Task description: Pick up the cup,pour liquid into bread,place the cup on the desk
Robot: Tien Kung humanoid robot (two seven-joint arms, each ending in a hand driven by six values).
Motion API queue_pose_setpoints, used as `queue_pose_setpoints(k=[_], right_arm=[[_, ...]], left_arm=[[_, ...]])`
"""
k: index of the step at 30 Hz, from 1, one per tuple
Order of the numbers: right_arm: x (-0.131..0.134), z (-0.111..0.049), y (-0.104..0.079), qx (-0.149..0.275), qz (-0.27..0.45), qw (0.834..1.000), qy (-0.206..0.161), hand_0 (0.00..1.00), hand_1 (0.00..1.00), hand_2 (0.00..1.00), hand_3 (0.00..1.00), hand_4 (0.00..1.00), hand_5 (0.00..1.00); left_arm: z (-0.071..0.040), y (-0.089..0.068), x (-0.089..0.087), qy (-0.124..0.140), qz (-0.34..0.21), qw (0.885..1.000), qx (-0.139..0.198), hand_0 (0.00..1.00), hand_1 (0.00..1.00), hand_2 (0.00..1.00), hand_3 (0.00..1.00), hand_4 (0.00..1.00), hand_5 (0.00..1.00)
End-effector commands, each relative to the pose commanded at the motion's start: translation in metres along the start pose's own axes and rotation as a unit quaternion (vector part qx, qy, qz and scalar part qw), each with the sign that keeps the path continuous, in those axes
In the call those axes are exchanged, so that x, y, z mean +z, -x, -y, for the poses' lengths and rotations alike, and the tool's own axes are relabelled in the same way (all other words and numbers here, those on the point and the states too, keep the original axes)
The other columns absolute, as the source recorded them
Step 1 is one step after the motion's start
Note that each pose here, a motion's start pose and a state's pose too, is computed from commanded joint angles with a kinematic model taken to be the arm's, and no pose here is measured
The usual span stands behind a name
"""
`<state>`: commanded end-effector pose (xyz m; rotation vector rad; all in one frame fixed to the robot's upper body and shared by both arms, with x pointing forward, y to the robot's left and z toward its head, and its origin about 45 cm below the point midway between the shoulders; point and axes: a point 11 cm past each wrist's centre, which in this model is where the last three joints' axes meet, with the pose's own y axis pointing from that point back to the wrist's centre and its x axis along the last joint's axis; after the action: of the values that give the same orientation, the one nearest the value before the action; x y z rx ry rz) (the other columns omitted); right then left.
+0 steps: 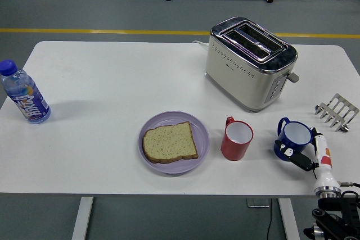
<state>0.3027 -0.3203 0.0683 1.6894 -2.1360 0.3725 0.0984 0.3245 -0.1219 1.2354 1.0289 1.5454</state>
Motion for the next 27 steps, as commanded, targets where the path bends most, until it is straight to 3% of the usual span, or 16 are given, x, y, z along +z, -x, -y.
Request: queue_pose_setpoints(k=[3, 4, 9, 10, 27], right_arm=[[0.0001, 0.0002, -0.0001, 0.0, 0.0, 1.0, 0.0, 0.783, 0.667, 0.778, 0.779, 0.936, 0.149], [0.0001, 0.0002, -0.0002, 0.0, 0.0, 1.0, 0.001, 0.819, 0.703, 0.819, 0.847, 0.957, 0.153], [0.0001, 0.0005, -0.0001, -0.001, 0.001, 1.0, 0.0, 0.819, 0.703, 0.819, 0.847, 0.957, 0.153], [0.0, 0.0005, -0.0002, -0.002, 0.001, 1.0, 0.0, 0.858, 0.741, 0.873, 0.918, 0.98, 0.138], [-0.002, -0.0007, -0.0022, -0.008, -0.002, 1.0, -0.008, 0.929, 0.802, 0.922, 0.993, 0.998, 0.138]], left_arm=[[0.0, 0.0, 0.0004, 0.0, 0.0, 1.0, 0.0, 0.679, 0.683, 0.698, 0.542, 0.251, 0.998], [0.0, 0.0001, 0.0005, 0.0, 0.001, 1.0, 0.0, 0.679, 0.683, 0.698, 0.542, 0.251, 0.998], [-0.0001, 0.0001, 0.0008, 0.001, 0.0, 1.0, 0.0, 0.679, 0.683, 0.698, 0.542, 0.251, 0.998], [-0.0001, 0.0001, 0.0008, 0.0, 0.001, 1.0, 0.0, 0.679, 0.683, 0.698, 0.542, 0.251, 0.998], [0.0, -0.0005, -0.0003, -0.002, 0.004, 1.0, 0.001, 0.679, 0.683, 0.698, 0.542, 0.251, 0.998]])
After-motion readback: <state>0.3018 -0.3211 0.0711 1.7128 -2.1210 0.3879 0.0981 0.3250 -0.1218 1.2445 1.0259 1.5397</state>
